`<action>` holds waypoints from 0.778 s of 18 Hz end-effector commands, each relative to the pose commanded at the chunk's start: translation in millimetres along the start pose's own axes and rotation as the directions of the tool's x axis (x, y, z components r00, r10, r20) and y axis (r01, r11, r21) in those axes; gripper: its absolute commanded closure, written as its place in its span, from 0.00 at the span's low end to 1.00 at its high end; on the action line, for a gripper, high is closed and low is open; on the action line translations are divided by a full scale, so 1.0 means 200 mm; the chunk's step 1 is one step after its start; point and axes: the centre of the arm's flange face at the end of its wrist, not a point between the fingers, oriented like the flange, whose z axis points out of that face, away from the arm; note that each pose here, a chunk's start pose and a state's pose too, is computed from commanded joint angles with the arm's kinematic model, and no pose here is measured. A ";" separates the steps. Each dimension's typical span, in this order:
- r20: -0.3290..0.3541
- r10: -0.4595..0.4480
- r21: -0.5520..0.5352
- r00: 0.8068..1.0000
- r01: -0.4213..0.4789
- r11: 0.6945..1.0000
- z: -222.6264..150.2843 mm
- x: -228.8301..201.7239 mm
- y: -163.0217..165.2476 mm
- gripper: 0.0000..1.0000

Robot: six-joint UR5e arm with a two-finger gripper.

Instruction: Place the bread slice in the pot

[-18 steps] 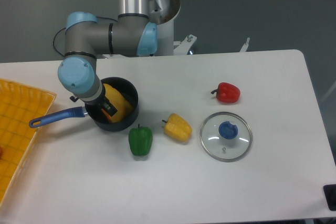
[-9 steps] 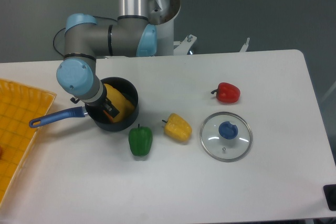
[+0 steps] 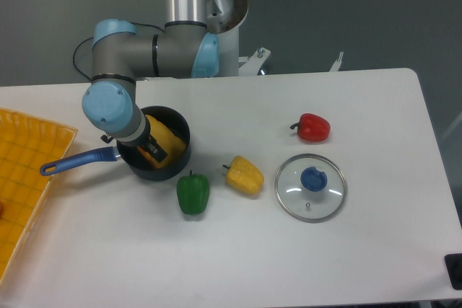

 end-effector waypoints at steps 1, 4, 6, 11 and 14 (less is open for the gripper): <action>0.012 -0.005 0.014 1.000 0.004 1.000 -0.04 -0.02 0.00 0.00; 0.071 -0.015 0.065 0.997 0.010 0.998 -0.22 -0.04 0.02 0.00; 0.102 -0.039 0.105 0.994 0.029 0.994 -0.35 -0.11 0.05 0.00; 0.154 0.042 0.130 0.987 -0.062 0.990 -0.49 -0.13 0.06 0.00; 0.157 0.049 0.135 0.986 -0.071 0.988 -0.52 -0.16 0.10 0.00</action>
